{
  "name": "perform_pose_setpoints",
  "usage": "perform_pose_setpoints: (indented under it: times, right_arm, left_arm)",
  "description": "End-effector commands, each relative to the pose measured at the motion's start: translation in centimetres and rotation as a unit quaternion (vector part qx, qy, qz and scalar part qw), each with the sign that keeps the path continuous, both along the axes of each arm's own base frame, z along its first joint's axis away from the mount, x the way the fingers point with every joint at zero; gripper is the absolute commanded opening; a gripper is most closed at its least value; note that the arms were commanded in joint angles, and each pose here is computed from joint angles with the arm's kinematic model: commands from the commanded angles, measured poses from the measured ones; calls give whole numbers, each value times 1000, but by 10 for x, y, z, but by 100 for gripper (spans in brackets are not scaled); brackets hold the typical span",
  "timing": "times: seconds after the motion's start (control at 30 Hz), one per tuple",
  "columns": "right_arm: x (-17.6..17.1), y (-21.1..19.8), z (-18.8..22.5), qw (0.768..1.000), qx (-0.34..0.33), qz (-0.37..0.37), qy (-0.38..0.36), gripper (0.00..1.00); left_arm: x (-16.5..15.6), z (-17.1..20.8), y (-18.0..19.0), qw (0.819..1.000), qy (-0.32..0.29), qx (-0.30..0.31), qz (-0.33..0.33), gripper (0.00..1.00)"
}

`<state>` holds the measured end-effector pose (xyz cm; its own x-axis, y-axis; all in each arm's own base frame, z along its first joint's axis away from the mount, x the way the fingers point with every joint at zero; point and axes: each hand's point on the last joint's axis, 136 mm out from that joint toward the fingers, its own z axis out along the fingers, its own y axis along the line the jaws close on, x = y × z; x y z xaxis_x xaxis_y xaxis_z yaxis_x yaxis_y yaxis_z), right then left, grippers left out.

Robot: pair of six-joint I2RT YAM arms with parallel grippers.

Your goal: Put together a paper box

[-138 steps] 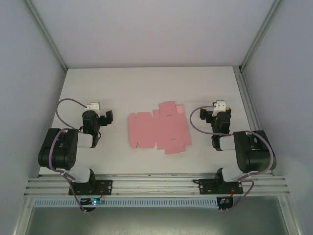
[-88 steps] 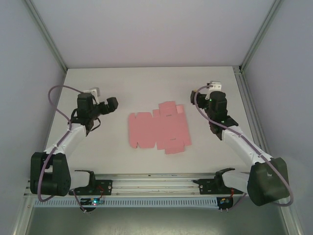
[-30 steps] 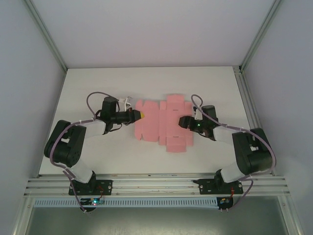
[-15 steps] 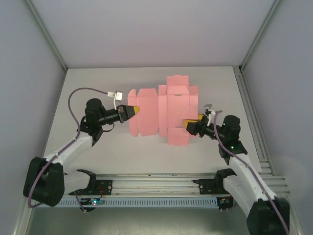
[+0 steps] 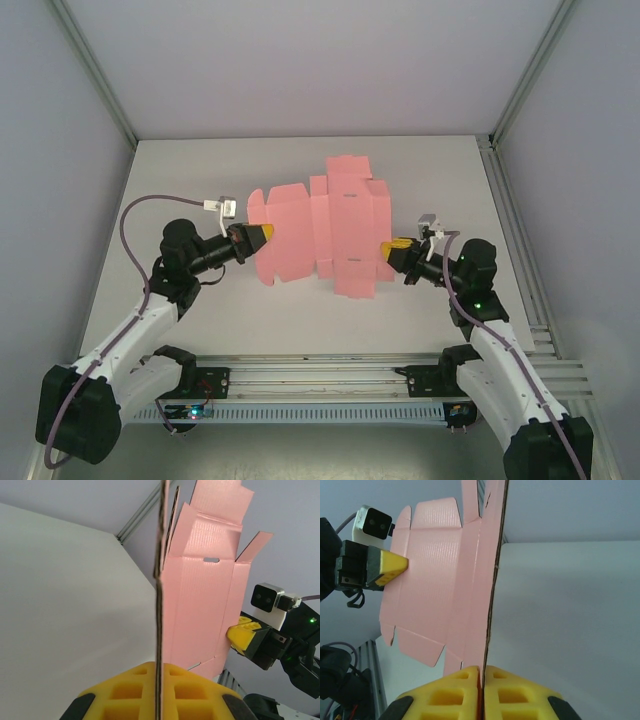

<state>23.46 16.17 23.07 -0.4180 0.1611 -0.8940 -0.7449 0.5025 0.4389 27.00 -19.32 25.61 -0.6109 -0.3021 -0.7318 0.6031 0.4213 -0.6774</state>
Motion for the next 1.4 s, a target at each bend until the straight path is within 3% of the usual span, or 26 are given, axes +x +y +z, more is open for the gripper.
perform_pose_setpoints:
  times: [0.0, 0.07, 0.2, 0.3, 0.33, 0.37, 0.4, 0.43, 0.53, 0.6, 0.67, 0.77, 0.87, 1.0, 1.1, 1.27, 1.37]
  right_arm:
    - [-7, 11, 16, 998, 2, 47, -28, 15]
    - [-8, 17, 11, 998, -3, 64, -25, 16]
    - [-4, 25, 11, 997, -14, 66, -33, 2]
    - [0, 27, 18, 996, -29, 60, -58, 0]
    - [2, 28, 21, 996, -37, 54, -67, 0]
    - [4, 28, 21, 995, -51, 51, -72, 0]
    - [6, 28, 19, 993, -72, 47, -76, 0]
    - [10, 29, 15, 991, -100, 41, -77, 0]
    - [18, 31, -5, 974, -212, 46, -67, 0]
    - [11, 36, -17, 951, -287, 99, -54, 0]
    - [2, 39, -21, 926, -337, 164, -44, 0]
    - [1, 41, -16, 890, -383, 245, -31, 0]
    - [9, 43, -12, 858, -412, 307, -20, 0]
    - [62, 39, -26, 819, -496, 287, -23, 0]
    - [68, 49, -35, 784, -500, 362, -70, 0]
    - [89, 73, -56, 758, -496, 414, -90, 0]
    - [108, 84, -73, 748, -515, 408, -93, 0]
  left_arm:
    - [4, 14, 4, 999, -21, -20, 26, 0]
    - [3, 15, 4, 999, -22, -25, 24, 0]
    - [2, 15, 3, 999, -21, -23, 21, 0]
    - [4, 5, 9, 999, -5, 0, 42, 0]
    - [7, -2, 14, 998, 11, 17, 61, 13]
    - [10, -9, 21, 995, 27, 40, 88, 42]
    - [13, -17, 32, 989, 49, 66, 122, 77]
    - [16, -26, 47, 979, 67, 99, 165, 100]
    - [18, -35, 100, 930, 103, 193, 294, 100]
    - [15, -29, 124, 903, 111, 232, 344, 100]
    - [15, -20, 129, 895, 112, 248, 353, 100]
    - [18, -11, 127, 895, 123, 252, 348, 100]
    - [24, -8, 115, 906, 121, 249, 321, 100]
    - [37, -7, 98, 923, 109, 238, 283, 100]
    - [47, -17, 88, 927, 117, 245, 258, 100]
    - [65, -57, 78, 924, 129, 288, 217, 100]
    - [71, -73, 65, 932, 130, 288, 178, 100]
